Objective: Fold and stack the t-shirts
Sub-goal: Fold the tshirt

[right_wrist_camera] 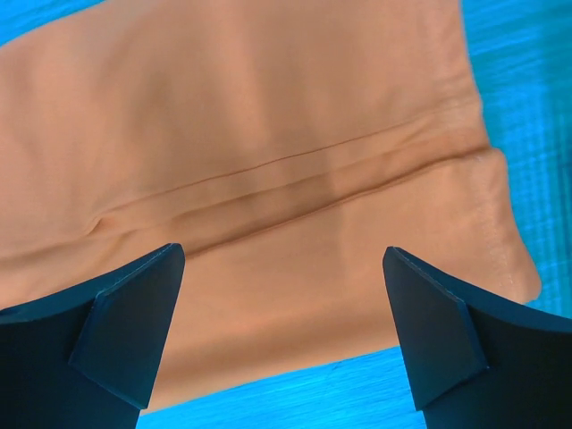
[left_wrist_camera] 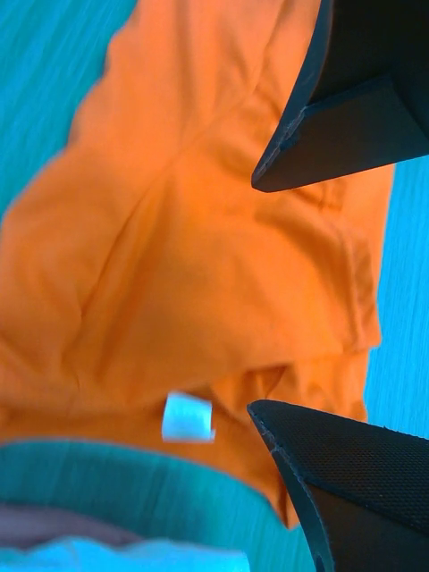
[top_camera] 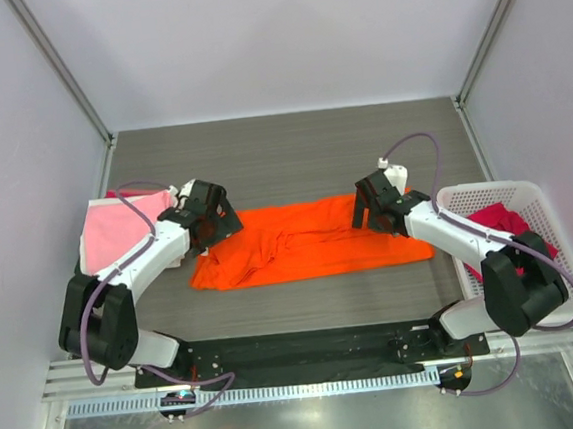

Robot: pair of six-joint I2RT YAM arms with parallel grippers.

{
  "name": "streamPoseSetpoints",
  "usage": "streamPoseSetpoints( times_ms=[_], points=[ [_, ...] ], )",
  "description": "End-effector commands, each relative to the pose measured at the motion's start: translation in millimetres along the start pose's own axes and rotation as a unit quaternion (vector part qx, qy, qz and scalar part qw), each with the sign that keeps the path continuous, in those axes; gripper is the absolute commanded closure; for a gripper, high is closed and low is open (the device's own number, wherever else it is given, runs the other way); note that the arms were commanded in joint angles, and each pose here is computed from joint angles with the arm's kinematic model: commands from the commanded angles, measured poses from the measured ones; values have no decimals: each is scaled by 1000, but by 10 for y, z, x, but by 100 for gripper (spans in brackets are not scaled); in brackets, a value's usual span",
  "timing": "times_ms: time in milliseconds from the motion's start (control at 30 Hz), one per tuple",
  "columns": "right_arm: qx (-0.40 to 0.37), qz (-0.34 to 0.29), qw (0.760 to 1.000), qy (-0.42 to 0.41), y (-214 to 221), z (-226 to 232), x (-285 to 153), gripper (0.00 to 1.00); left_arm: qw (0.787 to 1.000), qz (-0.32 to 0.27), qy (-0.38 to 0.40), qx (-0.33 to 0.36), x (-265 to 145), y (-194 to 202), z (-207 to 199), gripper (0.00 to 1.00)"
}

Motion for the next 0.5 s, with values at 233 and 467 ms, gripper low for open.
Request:
streamPoseSetpoints(
  times_ms=[233,467],
  points=[
    [75,-2,995,59,-211,-110,263,0,998,39,-34,-43,357,-81,-78,0],
    [89,10,994,66,-254,-84,591,1,995,62,-69,-40,739,-197,-158,0]
  ],
)
Point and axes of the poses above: each gripper's point midway between its finger pads, its own x axis out along the fingers, its own z axis along the line the jaws close on, y = z × x, the point moved 4 cm from there along -x, back along the fingers, and after that the axes turned 15 degrees about x, right-handed, at the moved point
